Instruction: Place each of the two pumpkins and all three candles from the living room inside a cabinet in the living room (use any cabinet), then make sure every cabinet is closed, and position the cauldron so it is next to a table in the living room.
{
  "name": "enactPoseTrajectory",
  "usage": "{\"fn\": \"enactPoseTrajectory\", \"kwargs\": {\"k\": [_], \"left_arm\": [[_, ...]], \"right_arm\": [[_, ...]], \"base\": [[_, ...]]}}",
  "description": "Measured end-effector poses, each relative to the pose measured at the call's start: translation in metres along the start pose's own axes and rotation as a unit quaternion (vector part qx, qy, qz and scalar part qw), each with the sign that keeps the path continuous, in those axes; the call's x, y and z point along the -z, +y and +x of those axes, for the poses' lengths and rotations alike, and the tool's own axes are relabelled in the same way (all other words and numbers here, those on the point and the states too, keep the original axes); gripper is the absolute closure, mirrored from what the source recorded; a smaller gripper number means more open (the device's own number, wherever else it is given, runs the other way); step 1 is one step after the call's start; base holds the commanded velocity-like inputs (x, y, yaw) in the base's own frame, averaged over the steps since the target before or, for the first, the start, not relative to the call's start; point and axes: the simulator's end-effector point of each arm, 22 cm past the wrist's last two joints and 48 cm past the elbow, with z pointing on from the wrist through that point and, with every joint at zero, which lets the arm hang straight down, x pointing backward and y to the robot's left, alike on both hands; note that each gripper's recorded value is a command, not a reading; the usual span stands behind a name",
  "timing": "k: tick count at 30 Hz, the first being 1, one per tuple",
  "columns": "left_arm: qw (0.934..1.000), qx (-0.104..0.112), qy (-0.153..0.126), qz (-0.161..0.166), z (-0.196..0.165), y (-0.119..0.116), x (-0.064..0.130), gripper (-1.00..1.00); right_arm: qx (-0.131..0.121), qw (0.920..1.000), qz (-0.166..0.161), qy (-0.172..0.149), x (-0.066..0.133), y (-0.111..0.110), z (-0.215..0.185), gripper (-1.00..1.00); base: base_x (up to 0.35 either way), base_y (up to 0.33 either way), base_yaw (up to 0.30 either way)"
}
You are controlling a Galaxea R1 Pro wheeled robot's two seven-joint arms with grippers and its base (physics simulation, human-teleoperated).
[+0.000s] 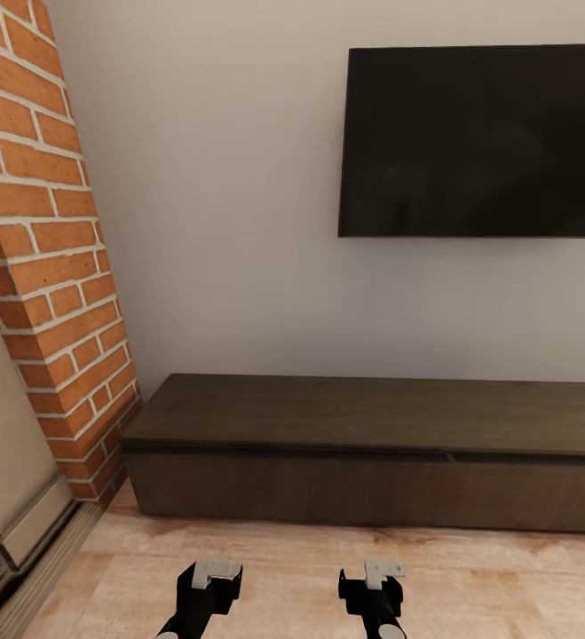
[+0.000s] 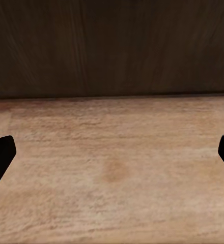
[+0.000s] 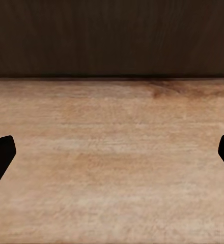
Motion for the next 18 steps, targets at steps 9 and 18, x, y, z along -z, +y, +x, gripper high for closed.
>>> {"fn": "enactPoseTrajectory", "kwargs": {"k": [9,18], "left_arm": [[1.0,0.001,-0.001,0.0,-0.022,-0.001,0.006,-1.0],[1.0,0.0,0.005,0.0,-0.052,-0.003,0.011,-1.0]], "right_arm": [[0.001,1.0,-0.001,-0.002,0.008,0.001,-0.021,-1.0],[0.0,1.0,-0.001,-0.003,0.016,0.001,-0.041,-1.0]], "base": [[0.0,0.0,0.0],[0.0,0.0,0.0]]}}
